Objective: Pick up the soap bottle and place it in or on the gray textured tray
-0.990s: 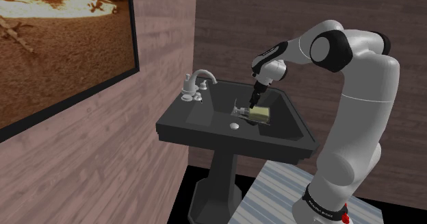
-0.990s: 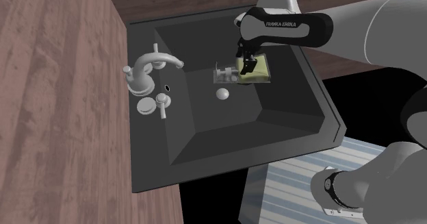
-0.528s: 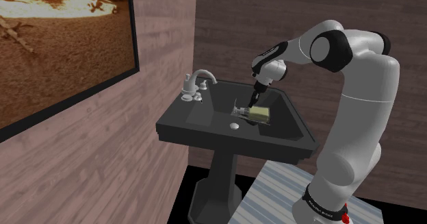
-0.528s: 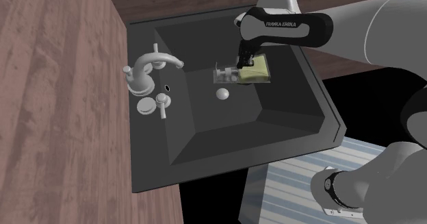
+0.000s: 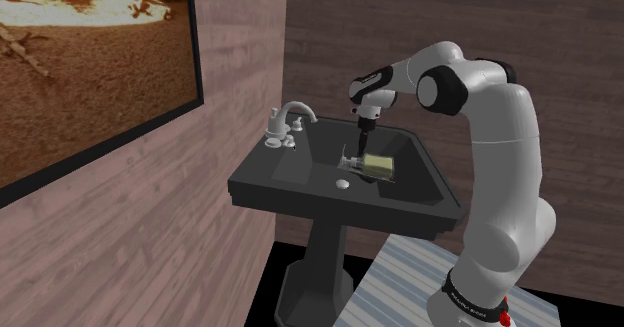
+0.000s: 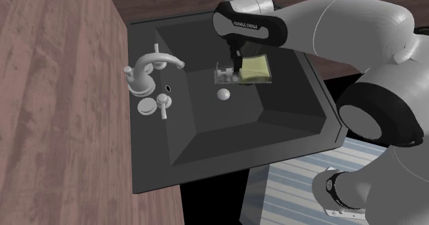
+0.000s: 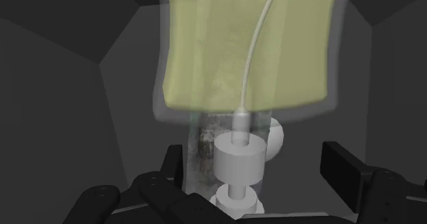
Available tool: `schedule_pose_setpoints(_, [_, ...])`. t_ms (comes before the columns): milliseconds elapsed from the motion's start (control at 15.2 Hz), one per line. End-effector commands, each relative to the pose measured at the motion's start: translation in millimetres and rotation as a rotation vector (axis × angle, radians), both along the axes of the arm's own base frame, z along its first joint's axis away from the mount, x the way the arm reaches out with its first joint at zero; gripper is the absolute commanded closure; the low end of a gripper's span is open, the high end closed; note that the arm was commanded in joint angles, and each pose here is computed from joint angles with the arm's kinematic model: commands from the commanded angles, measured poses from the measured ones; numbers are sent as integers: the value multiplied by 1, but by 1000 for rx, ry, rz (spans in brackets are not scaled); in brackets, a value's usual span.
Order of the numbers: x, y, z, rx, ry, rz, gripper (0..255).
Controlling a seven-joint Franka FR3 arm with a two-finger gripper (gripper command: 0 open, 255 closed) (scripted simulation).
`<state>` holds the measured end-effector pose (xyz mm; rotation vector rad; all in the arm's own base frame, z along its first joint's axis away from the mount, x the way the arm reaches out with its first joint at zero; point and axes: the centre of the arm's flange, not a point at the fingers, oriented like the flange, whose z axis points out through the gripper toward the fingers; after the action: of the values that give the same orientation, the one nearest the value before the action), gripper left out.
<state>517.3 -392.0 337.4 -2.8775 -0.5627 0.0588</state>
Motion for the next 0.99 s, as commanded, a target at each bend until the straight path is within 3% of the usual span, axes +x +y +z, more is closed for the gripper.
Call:
schedule_pose_setpoints(0, [12,0,-15,9,68,-6,0])
schedule_pose_setpoints(396, [8,6,-43,9,68,-6,0])
schedule_pose_setpoints(924, [8,6,-43,9,68,-6,0])
